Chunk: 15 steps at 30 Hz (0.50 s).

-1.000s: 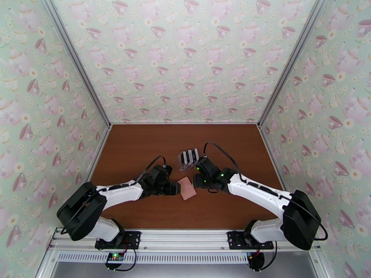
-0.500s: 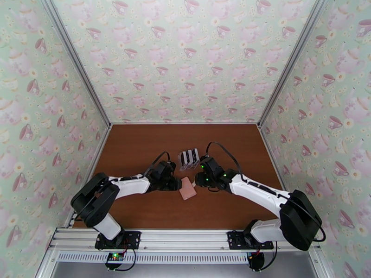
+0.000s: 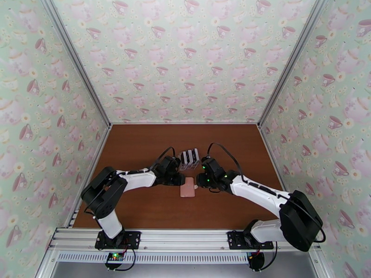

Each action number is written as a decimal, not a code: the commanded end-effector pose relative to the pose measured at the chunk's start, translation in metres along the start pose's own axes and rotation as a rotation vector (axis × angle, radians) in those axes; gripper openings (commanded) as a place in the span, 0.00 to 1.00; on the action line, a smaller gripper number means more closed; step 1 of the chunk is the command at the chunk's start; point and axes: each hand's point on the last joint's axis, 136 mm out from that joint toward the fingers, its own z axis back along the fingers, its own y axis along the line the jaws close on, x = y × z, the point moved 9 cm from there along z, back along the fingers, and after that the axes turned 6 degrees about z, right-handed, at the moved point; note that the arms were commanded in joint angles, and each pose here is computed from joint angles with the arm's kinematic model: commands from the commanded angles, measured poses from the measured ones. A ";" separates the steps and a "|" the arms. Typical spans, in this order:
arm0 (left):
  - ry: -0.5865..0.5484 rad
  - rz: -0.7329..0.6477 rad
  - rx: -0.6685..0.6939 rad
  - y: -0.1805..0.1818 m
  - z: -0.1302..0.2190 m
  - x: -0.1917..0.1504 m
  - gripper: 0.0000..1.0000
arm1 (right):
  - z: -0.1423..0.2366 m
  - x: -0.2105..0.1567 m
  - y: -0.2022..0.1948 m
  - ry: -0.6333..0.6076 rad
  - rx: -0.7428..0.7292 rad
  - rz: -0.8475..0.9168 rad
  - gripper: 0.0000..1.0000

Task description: Put the credit cards into the card holder

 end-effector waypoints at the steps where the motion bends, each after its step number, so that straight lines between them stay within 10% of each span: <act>1: 0.017 -0.032 -0.025 -0.004 0.001 -0.001 0.38 | 0.001 -0.001 0.000 -0.008 0.043 -0.028 0.36; 15: 0.027 -0.032 -0.049 0.001 -0.002 -0.007 0.33 | -0.012 -0.004 -0.001 0.023 0.041 -0.059 0.32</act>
